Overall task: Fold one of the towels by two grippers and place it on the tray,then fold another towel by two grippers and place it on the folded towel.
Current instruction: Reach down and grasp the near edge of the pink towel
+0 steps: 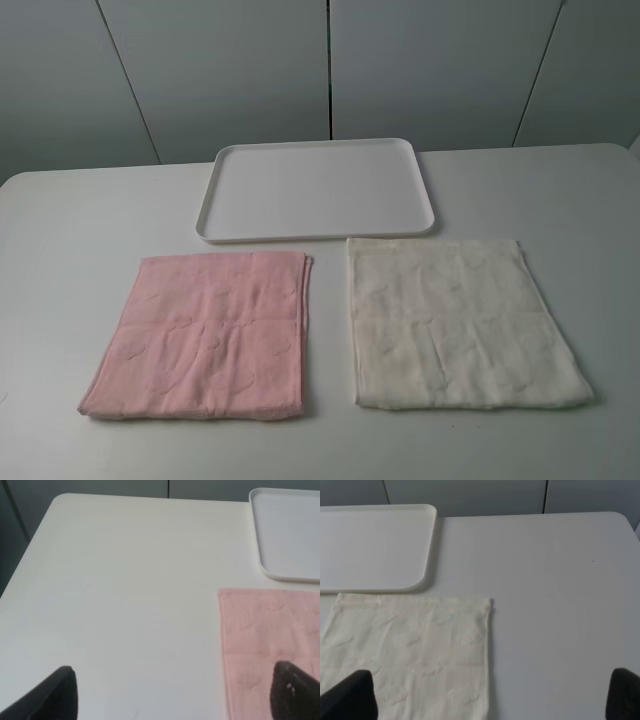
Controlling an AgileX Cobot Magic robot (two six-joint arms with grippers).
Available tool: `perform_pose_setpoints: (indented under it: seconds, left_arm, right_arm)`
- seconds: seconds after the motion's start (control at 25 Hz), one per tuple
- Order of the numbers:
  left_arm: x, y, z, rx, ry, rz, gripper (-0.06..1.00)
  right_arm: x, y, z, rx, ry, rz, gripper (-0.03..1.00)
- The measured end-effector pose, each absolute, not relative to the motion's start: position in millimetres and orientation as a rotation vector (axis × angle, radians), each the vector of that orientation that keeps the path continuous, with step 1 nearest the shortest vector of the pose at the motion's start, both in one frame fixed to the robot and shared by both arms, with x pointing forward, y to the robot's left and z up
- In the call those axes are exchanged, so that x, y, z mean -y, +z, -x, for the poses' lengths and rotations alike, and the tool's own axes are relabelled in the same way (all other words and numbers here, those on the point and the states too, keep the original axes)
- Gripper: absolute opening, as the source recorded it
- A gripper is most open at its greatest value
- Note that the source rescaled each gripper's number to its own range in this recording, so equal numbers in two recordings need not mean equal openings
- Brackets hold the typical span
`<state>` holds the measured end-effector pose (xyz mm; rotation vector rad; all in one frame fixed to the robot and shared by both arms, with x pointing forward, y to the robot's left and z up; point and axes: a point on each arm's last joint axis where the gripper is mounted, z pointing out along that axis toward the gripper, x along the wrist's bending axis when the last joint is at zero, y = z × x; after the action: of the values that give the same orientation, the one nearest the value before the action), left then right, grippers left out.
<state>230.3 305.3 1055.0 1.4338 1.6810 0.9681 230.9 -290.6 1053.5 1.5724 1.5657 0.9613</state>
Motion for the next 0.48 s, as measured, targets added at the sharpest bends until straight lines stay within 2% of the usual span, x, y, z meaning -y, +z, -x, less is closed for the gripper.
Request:
perform_pose_setpoints:
  seconds: [0.48]
  left_arm:
    - [-306.3,1055.1,-230.2,-1.685,0.982,-1.436,1.00]
  right_arm:
    - [290.3,1053.6,-230.9,-1.563,0.969,-1.579,0.99]
